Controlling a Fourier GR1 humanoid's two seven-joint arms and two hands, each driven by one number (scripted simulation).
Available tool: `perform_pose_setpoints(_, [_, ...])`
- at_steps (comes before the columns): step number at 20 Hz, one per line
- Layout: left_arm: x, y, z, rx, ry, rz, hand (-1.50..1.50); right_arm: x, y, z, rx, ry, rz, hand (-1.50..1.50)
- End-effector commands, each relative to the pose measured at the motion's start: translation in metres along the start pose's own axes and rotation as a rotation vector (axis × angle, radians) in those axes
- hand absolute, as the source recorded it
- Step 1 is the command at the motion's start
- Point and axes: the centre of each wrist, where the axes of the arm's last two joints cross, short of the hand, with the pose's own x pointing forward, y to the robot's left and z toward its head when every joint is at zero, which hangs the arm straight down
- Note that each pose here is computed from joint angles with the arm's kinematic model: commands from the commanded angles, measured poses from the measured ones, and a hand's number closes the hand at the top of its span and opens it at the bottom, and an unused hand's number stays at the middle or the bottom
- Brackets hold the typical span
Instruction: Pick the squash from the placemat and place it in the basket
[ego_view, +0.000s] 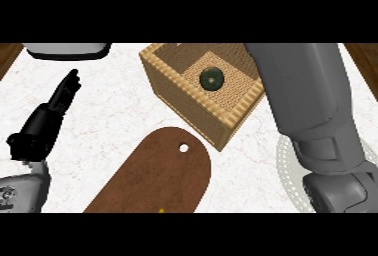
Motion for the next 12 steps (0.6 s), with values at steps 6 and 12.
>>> perform_pose_setpoints(6, [0.0, 0.0, 0.002, -0.007, -0.011, 0.014, 0.0, -0.01, -0.023, 0.002, -0.143, -0.027, -0.321, -1.5])
perform_pose_setpoints(12, [0.013, -0.005, -0.006, 0.001, -0.016, 0.008, 0.0, -0.04, -0.049, -0.001, -0.401, 0.055, -0.619, -1.5])
